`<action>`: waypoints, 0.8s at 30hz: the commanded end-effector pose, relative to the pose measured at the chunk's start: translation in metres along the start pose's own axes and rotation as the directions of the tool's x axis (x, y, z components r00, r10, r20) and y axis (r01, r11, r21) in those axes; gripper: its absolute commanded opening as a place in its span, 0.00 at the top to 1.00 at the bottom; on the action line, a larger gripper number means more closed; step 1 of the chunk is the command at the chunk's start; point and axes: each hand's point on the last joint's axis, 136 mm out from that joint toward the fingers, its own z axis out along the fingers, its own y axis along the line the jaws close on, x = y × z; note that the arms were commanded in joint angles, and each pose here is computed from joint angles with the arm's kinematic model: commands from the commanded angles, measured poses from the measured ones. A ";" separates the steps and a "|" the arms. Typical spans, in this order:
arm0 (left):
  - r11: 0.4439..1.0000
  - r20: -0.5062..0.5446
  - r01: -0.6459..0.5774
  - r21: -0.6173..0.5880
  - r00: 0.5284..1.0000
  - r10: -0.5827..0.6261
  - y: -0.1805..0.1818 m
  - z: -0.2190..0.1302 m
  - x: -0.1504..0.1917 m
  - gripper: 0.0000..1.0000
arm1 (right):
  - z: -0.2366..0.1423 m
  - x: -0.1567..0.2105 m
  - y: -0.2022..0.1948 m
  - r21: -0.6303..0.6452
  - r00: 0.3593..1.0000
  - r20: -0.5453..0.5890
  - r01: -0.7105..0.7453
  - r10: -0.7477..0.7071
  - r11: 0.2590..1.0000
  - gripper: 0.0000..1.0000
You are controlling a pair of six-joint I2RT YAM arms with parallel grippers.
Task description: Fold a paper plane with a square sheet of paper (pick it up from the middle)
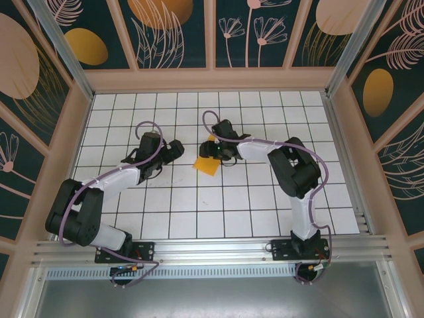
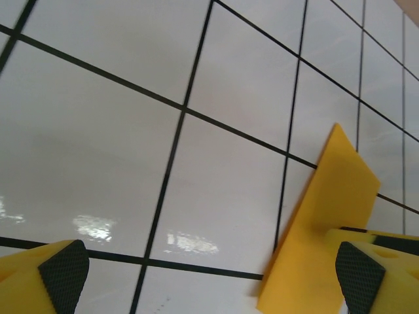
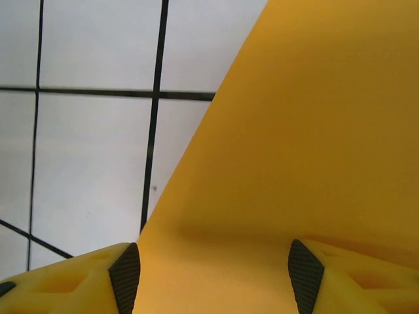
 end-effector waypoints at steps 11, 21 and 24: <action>0.966 -0.123 -0.034 0.258 0.990 0.068 -0.045 0.003 0.020 0.12 | -0.043 0.041 -0.029 -0.072 0.942 -0.135 0.301 -0.308 0.951 0.38; 0.932 -0.223 -0.099 0.349 0.957 0.185 -0.092 0.012 0.062 0.35 | -0.118 0.019 -0.032 -0.080 0.980 0.140 -0.131 0.142 0.988 0.25; 0.910 -0.250 -0.098 0.402 0.945 0.212 -0.114 0.021 0.073 0.43 | -0.137 0.030 -0.040 -0.115 0.939 0.189 -0.268 0.286 0.957 0.23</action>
